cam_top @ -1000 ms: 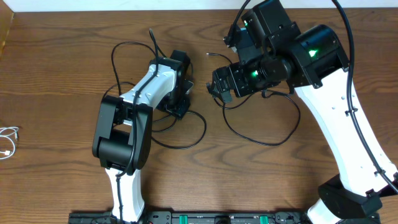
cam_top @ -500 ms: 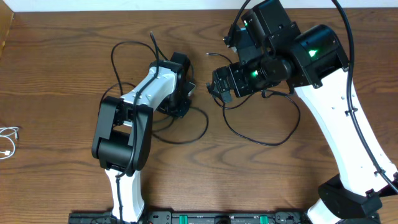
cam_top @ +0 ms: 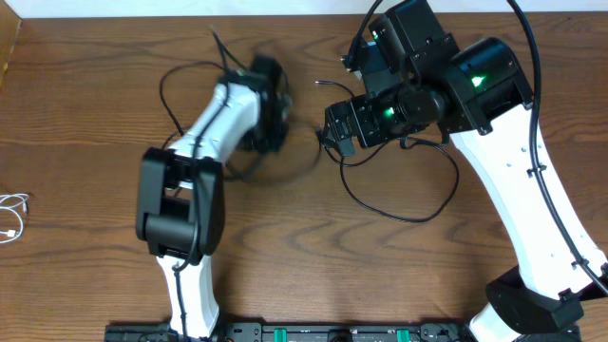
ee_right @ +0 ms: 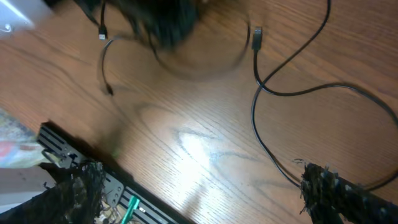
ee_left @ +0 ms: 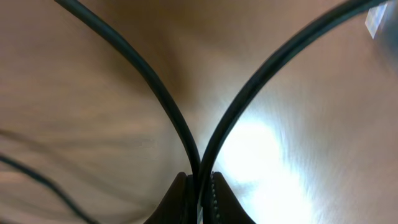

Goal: Untangle cables

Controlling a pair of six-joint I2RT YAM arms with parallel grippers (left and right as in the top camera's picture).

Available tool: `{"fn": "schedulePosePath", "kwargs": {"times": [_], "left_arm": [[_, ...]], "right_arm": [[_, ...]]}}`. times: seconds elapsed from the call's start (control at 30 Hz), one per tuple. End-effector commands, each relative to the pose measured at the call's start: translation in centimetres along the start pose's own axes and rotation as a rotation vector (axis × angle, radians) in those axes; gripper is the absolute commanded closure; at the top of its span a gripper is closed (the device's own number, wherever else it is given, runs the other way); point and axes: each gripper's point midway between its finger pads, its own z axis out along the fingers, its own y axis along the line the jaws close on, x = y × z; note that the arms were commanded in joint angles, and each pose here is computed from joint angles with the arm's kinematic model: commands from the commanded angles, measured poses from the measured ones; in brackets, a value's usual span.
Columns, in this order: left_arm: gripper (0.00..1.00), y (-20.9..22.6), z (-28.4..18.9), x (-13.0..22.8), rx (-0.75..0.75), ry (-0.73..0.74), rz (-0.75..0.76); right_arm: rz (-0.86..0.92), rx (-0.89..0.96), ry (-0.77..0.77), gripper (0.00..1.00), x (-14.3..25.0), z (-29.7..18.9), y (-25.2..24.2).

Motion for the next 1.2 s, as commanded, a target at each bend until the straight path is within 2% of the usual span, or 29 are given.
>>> {"fn": "schedulePosePath", "kwargs": {"times": [0.0, 0.13, 0.2, 0.3, 0.4, 0.53, 0.57, 0.6, 0.63, 0.73, 0.87, 1.07, 1.17], "left_arm": [[0.92, 5.4, -7.0, -6.2, -0.07, -0.252, -0.123], [0.93, 12.1, -17.4, -11.7, -0.156, -0.583, -0.237], [0.92, 16.0, -23.3, -12.8, -0.249, -0.74, -0.315], [0.92, 22.7, -30.9, -11.4, -0.428, -0.933, -0.573], [0.92, 27.0, -33.1, -9.3, -0.488, -0.989, -0.67], [0.91, 31.8, -29.6, -5.7, -0.592, -0.846, -0.775], [0.7, 32.5, -28.1, -5.2, -0.591, -0.805, -0.784], [0.32, 33.1, -26.1, -4.7, -0.584, -0.755, -0.803], [0.06, 33.5, -24.3, -4.4, -0.572, -0.714, -0.818], [0.05, 34.0, -17.3, -3.1, -0.533, -0.544, -0.83], [0.05, 33.4, -10.5, -1.6, -0.495, -0.362, -0.82], [0.04, 30.7, -5.8, -1.8, -0.456, -0.234, -0.765], [0.04, 29.0, -5.2, -3.0, -0.443, -0.233, -0.726]], "right_arm": [[-0.015, 0.033, -0.001, 0.01, -0.1, 0.2, -0.4], [-0.014, 0.033, 0.0, 0.01, -0.1, 0.2, -0.4], [-0.014, 0.034, 0.003, 0.01, -0.1, 0.2, -0.4], [-0.013, 0.035, 0.006, 0.01, 0.0, 0.2, -0.5], [-0.013, 0.034, 0.006, 0.01, 0.0, 0.2, -0.5], [-0.012, 0.034, 0.006, 0.01, 0.0, 0.2, -0.4], [-0.012, 0.034, 0.005, 0.01, 0.0, 0.2, -0.4], [-0.012, 0.034, 0.004, 0.01, 0.0, 0.2, -0.4], [-0.009, 0.034, 0.003, 0.01, -0.1, 0.2, -0.4], [0.004, 0.034, 0.008, 0.01, 0.1, 0.2, -0.4], [0.011, 0.039, 0.029, 0.01, 0.6, 0.2, -0.6], [0.012, 0.039, 0.029, 0.01, 0.6, 0.2, -0.6], [0.012, 0.039, 0.029, 0.01, 0.6, 0.2, -0.6]]}}
